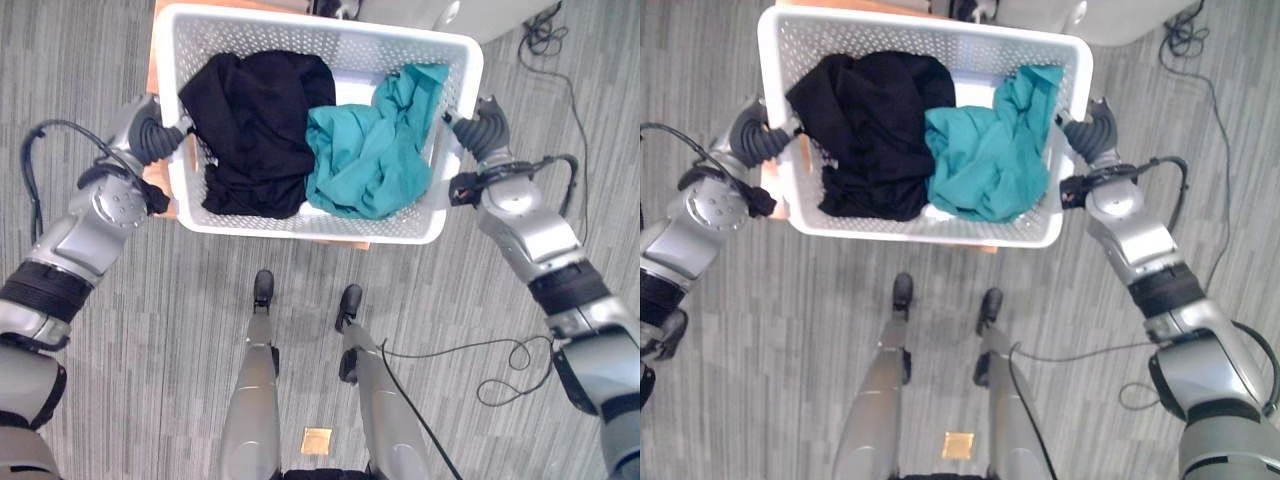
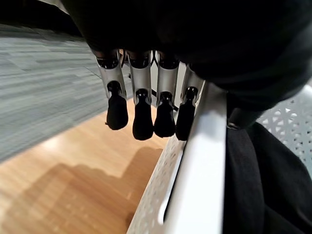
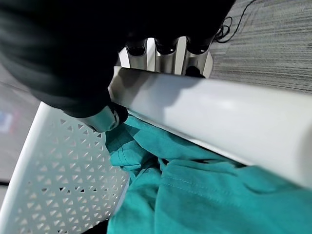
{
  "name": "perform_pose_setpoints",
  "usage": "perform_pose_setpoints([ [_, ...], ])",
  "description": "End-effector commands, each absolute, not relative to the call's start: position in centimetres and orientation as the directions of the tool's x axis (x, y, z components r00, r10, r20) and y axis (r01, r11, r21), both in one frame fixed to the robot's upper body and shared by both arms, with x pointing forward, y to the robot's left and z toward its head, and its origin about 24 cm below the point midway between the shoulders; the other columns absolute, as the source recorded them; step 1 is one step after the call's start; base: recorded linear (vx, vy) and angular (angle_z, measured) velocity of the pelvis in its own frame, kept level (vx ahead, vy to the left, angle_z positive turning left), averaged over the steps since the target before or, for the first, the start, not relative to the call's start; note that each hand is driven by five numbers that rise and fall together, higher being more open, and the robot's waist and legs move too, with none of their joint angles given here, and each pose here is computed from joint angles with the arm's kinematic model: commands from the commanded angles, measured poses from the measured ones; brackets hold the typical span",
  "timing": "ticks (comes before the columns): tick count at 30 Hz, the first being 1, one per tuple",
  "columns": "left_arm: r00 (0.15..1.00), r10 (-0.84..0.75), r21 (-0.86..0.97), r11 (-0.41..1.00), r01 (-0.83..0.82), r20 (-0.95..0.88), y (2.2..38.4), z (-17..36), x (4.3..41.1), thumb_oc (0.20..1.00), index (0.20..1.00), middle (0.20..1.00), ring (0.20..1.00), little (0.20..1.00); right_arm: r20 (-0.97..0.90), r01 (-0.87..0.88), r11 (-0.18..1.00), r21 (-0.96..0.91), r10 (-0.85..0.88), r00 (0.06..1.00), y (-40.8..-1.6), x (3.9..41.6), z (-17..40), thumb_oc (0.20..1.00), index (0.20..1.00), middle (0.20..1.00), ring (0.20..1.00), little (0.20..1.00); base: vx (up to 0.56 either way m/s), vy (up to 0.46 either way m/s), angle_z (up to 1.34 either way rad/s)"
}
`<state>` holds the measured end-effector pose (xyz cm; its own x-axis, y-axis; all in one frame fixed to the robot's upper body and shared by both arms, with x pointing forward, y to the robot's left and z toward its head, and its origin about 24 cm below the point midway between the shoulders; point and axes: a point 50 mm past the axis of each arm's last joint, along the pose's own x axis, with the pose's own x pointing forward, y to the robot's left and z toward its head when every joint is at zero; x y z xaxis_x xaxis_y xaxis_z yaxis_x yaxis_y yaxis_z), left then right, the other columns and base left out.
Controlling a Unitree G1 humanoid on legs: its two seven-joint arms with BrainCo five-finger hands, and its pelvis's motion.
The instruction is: Grab the laundry basket,head to the washer,open it,put in the laundry and shut it.
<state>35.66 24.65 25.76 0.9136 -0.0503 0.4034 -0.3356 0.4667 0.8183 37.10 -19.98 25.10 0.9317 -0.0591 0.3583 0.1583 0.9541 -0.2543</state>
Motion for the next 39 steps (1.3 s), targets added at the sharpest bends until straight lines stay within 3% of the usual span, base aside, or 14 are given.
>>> perform_pose_setpoints([
  [1, 0.855, -0.236, 0.815, 0.493, -0.303, 0.461, 20.6, 26.0, 35.2, 0.200, 0.200, 0.200, 0.200, 0.200, 0.587, -0.011, 0.970, -0.241, 0.155, 0.795, -17.6, 34.1, 29.6, 0.200, 0.200, 0.200, 0.200, 0.200, 0.04, -0.028, -0.02],
  [11, 0.883, -0.283, 0.787, 0.601, -0.142, 0.375, 18.5, 21.4, 34.5, 0.200, 0.200, 0.200, 0.200, 0.200, 0.392, -0.036, 0.979, -0.199, 0.114, 0.913, -21.9, 32.1, 21.9, 0.200, 0.200, 0.200, 0.200, 0.200, 0.10, 0.032, -0.04],
  [23, 0.896, -0.367, 0.778, 0.628, 0.038, 0.252, 15.8, 17.7, 33.9, 0.200, 0.200, 0.200, 0.200, 0.200, 0.067, 0.081, 0.993, -0.086, -0.075, 0.995, -28.3, 25.7, 11.8, 0.200, 0.200, 0.200, 0.200, 0.200, 0.08, 0.173, -0.13],
  [33, 0.906, -0.342, 0.783, 0.622, 0.019, 0.250, 15.7, 17.2, 34.2, 0.200, 0.200, 0.200, 0.200, 0.200, -0.033, 0.136, 0.989, 0.054, -0.134, 0.990, -27.0, 24.3, 7.4, 0.200, 0.200, 0.200, 0.200, 0.200, -0.15, 0.274, -0.65],
  [39, 0.935, -0.267, 0.796, 0.605, -0.025, 0.232, 18.5, 17.3, 34.1, 0.200, 0.200, 0.200, 0.200, 0.200, -0.107, 0.136, 0.985, 0.104, -0.125, 0.986, -25.5, 24.3, 4.9, 0.200, 0.200, 0.200, 0.200, 0.200, -0.14, 0.068, -1.19],
])
